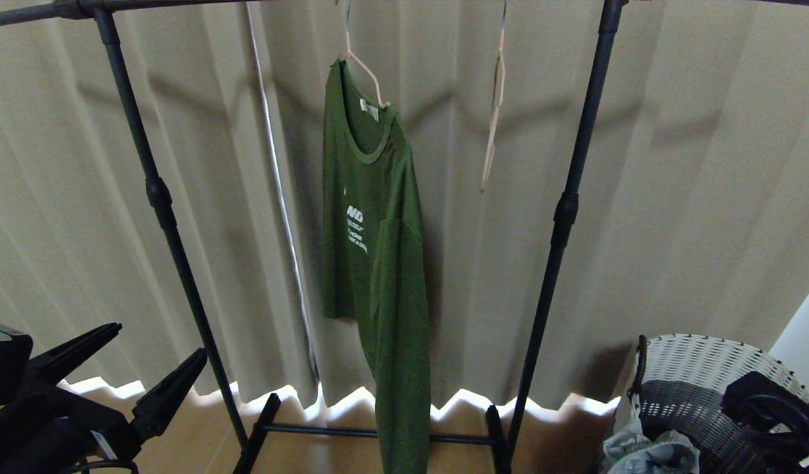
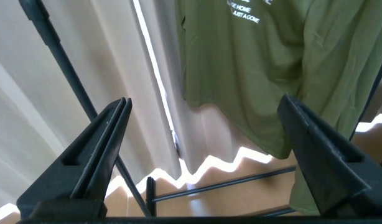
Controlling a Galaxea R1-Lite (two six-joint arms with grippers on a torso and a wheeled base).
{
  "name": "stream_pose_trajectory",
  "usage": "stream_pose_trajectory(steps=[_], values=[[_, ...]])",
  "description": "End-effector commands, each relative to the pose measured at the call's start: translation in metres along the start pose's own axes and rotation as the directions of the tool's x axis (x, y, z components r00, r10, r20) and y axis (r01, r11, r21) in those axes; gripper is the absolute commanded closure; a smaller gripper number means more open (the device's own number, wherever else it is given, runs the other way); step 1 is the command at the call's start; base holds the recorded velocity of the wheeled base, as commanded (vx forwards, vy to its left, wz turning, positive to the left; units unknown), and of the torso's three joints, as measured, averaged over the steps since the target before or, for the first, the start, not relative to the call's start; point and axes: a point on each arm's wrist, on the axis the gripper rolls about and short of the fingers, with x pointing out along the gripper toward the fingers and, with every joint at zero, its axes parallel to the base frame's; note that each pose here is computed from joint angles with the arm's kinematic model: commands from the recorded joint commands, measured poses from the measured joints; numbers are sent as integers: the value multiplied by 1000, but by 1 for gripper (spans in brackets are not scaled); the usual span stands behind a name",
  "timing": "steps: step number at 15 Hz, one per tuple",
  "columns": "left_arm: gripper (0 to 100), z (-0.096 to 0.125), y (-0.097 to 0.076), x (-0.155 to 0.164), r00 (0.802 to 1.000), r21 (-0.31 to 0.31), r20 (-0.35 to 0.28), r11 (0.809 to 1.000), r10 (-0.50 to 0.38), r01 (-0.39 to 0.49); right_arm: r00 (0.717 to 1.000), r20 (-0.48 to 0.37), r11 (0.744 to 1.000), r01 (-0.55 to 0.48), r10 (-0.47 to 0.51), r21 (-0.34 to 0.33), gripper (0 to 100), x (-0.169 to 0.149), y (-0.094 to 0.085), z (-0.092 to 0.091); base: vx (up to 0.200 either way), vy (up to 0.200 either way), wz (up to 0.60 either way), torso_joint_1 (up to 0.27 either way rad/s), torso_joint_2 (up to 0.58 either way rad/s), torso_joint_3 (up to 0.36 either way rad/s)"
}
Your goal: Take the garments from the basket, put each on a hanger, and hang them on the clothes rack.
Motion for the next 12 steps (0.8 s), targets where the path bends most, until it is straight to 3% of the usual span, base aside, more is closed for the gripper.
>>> stream_pose_trajectory(steps=[1, 12], values=[[0, 0, 0, 0, 1000, 0, 1, 1000, 1, -1, 991, -131, 1000, -18, 19, 15, 0, 42, -4, 6, 0, 0, 0, 0, 0, 0], [0, 2, 1, -3, 1000, -4, 22, 1000, 6, -6, 991, -117, 996, 76, -71, 37, 0, 70, -12, 12, 0, 0, 0, 0, 0, 0]])
